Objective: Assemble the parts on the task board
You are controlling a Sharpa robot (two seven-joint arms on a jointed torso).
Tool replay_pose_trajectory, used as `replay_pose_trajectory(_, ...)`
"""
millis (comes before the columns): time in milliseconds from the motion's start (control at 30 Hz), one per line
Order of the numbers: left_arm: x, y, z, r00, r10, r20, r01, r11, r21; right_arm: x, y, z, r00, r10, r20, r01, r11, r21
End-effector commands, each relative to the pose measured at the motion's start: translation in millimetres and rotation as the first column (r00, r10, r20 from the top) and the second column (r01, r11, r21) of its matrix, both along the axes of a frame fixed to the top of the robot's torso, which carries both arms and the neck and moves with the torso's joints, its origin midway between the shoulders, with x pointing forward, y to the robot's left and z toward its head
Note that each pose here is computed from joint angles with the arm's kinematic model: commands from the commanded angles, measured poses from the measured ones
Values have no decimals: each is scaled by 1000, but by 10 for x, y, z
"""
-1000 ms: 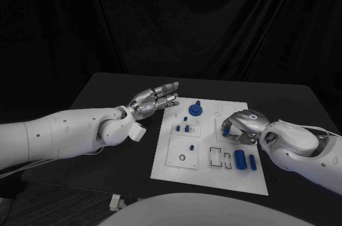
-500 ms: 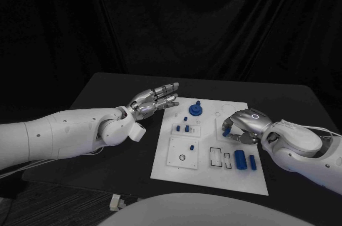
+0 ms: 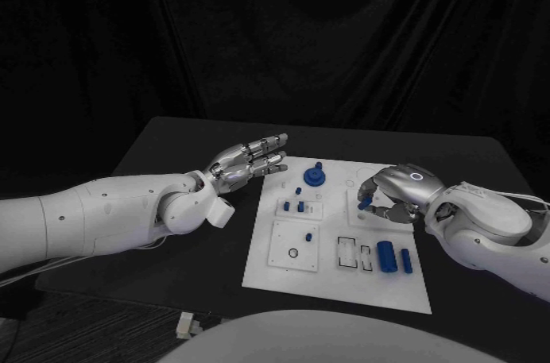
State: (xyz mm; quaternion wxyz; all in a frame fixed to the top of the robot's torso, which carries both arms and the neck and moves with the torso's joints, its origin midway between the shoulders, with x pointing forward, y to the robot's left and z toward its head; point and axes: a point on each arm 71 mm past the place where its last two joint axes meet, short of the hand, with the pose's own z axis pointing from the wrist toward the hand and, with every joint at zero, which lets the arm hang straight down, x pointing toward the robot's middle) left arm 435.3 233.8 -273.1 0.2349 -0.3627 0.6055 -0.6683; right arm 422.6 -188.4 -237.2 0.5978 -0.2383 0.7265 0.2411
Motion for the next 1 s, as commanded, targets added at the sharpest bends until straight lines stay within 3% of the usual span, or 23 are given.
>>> replay_pose_trajectory(33,-7,-15,6,1000,-8,2,8,1000,-14,-25,37,82,1000,-10,14,9,1000,27)
replay_pose_trajectory(233,-8,-9,5,1000,-7,2,7,1000,-14,-161,229,184,998,52,20,-53,997,59)
replay_pose_trajectory(467,-13,6,9,1000,1,5,-1,1000,-11,-317,527,199,990,137,20,-138,989,58)
replay_pose_trajectory(733,-23,50,17,1000,13,9,-13,1000,-8,-472,902,113,972,235,25,-236,971,47)
replay_pose_trajectory(1000,-25,49,18,1000,12,9,-11,1000,-10,-552,1150,-28,957,292,-4,-291,956,32)
